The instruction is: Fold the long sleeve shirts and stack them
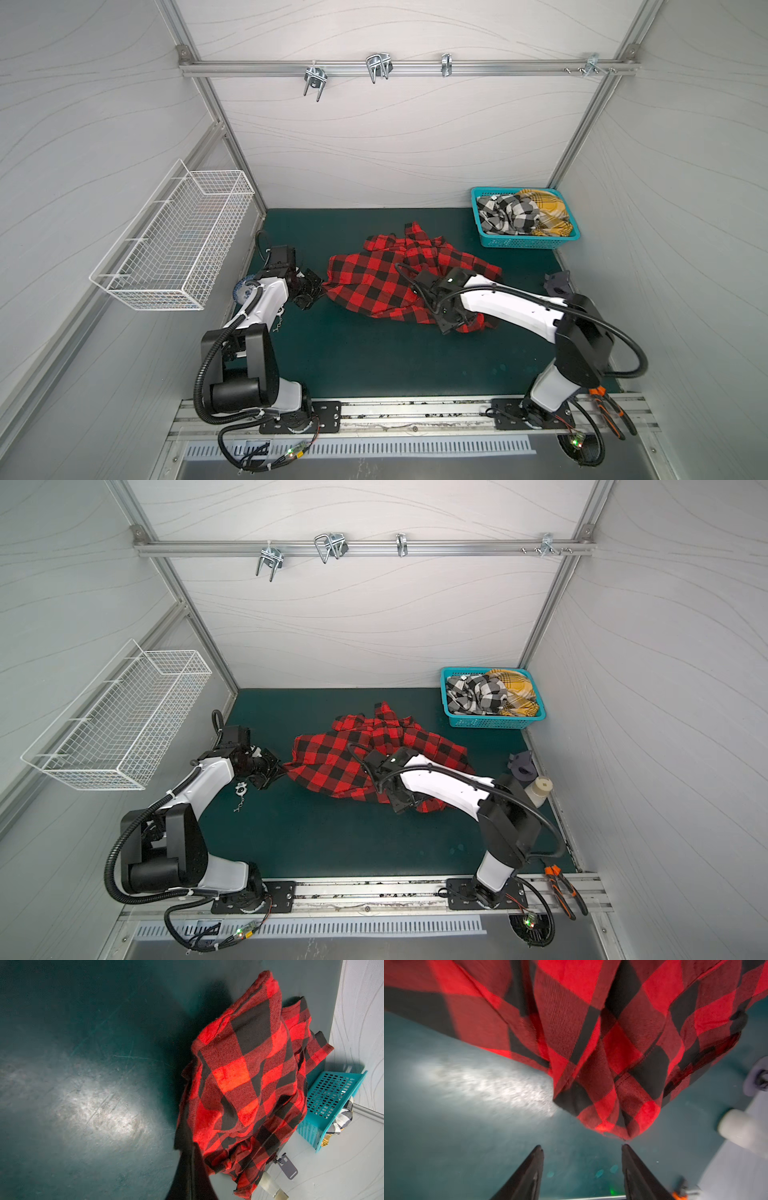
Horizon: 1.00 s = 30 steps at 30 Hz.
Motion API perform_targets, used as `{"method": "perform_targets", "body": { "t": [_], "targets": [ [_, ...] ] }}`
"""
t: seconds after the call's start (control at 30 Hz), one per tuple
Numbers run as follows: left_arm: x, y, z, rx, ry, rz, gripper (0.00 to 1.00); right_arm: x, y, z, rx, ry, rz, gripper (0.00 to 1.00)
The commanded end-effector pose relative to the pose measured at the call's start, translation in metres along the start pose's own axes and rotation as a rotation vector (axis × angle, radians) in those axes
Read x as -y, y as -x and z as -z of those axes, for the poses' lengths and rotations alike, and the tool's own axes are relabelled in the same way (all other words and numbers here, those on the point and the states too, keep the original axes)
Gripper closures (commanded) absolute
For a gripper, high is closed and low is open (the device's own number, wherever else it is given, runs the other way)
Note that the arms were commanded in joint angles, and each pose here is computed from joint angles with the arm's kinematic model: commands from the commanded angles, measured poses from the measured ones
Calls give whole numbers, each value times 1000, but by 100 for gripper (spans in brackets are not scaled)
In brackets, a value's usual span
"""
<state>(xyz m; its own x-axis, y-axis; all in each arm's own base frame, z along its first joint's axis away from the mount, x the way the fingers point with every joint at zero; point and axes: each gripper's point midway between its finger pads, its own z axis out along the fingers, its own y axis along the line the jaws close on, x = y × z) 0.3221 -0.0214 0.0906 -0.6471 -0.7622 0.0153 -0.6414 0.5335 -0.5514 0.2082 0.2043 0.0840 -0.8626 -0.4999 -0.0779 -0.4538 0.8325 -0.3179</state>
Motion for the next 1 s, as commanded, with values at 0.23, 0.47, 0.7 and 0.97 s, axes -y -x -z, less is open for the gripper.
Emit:
{"method": "perform_targets", "body": {
  "t": [0.23,0.47,0.7,0.97],
  "targets": [
    [11,11,-1,12,-51,19,100,-2,20,-24,-41,-326,91,44],
    [11,13,-4,11,-57,22,100,21,21,-17,-41,-481,55,74],
    [11,14,-5,9,-57,19,100,30,13,-2,-17,-442,25,100],
    [9,20,-7,27,-37,21,100,10,17,25,71,-69,-28,100]
  ]
}}
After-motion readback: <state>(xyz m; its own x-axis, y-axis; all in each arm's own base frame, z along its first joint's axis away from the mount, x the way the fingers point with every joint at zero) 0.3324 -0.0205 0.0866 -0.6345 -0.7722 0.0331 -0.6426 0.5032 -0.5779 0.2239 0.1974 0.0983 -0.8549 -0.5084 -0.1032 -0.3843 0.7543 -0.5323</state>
